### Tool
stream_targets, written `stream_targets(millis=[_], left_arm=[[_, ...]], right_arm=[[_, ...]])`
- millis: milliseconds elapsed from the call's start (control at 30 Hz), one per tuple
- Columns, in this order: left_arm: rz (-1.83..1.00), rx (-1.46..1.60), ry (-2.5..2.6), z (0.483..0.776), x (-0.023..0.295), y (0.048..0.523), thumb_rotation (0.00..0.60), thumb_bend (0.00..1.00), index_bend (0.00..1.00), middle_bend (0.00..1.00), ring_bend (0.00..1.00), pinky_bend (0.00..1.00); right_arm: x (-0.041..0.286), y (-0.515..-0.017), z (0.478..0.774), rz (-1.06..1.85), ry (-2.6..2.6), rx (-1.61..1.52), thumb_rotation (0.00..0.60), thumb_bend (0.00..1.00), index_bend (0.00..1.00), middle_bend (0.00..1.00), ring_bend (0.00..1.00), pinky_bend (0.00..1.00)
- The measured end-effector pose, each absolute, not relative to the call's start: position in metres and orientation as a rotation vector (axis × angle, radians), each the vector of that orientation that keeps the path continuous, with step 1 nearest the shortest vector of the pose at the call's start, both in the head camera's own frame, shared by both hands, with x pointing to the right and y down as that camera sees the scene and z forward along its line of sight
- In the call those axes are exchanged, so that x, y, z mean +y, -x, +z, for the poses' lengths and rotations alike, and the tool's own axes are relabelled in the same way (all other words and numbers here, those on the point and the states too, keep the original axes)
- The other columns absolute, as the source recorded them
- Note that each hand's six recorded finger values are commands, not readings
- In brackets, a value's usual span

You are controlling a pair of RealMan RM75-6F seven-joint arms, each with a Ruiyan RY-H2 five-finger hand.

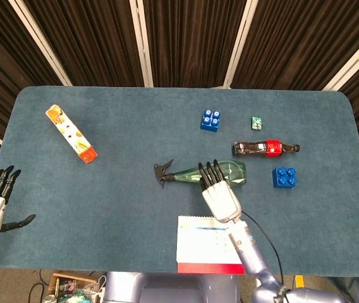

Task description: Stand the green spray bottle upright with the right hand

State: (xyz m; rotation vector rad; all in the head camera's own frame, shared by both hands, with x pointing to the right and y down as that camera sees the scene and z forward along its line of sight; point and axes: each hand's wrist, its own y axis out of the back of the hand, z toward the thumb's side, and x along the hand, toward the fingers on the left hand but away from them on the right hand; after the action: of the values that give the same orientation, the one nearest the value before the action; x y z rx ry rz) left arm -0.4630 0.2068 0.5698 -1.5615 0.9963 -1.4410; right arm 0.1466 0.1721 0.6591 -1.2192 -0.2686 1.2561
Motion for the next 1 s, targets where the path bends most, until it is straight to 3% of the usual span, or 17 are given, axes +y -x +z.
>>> stream_targets(millis=[1000], left_arm=[[-1.564,1.002,1.547,0.589,0.196,0.482,0.600,0.04,0.00,0.00,0.00,0.00]], right_arm=[[0.137,-0.089,0.724,1.247,1.049,-0.078,0.600,0.13,0.31,0.00,0.00,0.00]])
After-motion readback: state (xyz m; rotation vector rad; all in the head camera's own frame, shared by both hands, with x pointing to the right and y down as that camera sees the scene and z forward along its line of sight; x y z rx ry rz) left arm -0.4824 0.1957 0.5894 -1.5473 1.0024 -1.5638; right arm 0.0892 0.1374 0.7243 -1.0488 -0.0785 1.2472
